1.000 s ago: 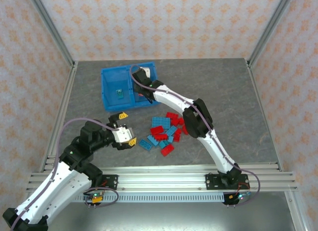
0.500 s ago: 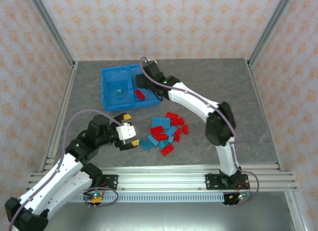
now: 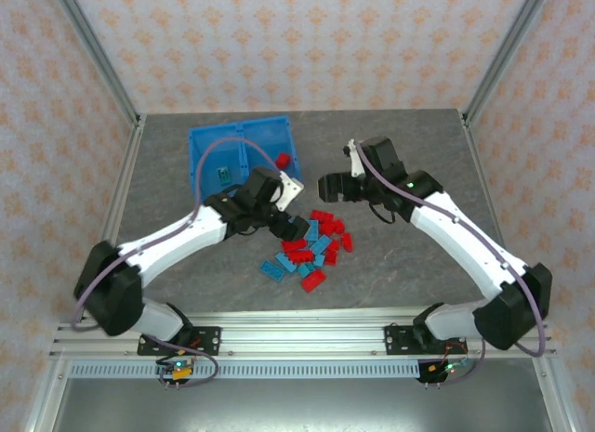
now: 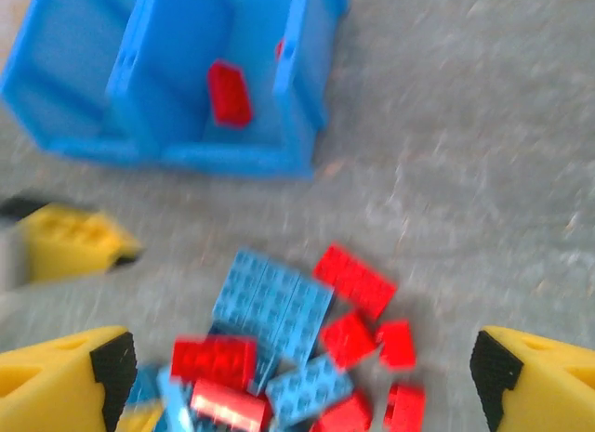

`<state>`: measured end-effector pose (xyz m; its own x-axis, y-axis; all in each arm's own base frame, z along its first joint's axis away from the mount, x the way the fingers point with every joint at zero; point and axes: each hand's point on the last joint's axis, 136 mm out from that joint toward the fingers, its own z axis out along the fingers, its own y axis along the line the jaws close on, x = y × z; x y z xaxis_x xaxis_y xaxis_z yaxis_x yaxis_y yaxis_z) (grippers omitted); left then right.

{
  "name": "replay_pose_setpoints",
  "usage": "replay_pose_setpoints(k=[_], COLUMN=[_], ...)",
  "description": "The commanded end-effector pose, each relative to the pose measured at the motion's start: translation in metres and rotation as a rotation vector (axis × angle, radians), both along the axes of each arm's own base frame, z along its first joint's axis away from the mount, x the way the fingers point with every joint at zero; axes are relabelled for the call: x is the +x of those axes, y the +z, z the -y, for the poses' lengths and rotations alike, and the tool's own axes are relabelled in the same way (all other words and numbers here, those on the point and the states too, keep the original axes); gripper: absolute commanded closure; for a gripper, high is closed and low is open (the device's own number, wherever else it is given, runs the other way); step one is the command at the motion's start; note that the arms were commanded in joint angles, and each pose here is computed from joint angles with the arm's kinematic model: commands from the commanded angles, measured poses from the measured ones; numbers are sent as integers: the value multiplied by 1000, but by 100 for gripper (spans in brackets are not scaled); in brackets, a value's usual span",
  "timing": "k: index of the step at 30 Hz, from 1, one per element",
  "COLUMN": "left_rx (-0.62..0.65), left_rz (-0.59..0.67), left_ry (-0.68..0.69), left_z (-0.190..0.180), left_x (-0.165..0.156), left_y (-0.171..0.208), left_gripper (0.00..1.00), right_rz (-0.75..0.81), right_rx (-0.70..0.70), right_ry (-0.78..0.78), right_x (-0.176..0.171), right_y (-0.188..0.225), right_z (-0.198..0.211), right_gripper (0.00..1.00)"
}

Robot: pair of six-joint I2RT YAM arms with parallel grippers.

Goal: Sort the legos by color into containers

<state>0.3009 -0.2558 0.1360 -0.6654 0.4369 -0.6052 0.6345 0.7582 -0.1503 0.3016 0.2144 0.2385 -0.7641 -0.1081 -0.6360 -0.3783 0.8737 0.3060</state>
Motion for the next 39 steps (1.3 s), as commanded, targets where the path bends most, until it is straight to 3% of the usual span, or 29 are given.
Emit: replay_pose_setpoints(k=[1,6,9,14,19,25,33,39], left_rx=[50,140,194,249,279,310,259,242], left_rz=[-119,-221,-246,-282,-311,-307,-201,-10], left_ry=[45,-65,-70,-91,-123,-114,-81,34], left_z=[3,21,19,16,10,2,7,1], left_x=[-1,-9,-8,-17,-32,-35,-20,19], left_y=[-21,-51,-68,-87,-95,-102,-73,-23], left_gripper=[10,15,17,29,31,54,70,76], right_rz=[-131,-101,-98,-96,-110,-123,-137,-132], right_rx=[43,53,45,33,18,17,27,37], right_ry=[154,116,107,103,98,93,100,92], right_x=[-54,-58,-56,-52,-47,-44,-46,-44], right_y=[-10,-10,-10,-12,-20,-22,-22,-20], right_z=[-3,5,6,6,5,2,0,-1], right_gripper=[5,4,4,4,4,4,4,4])
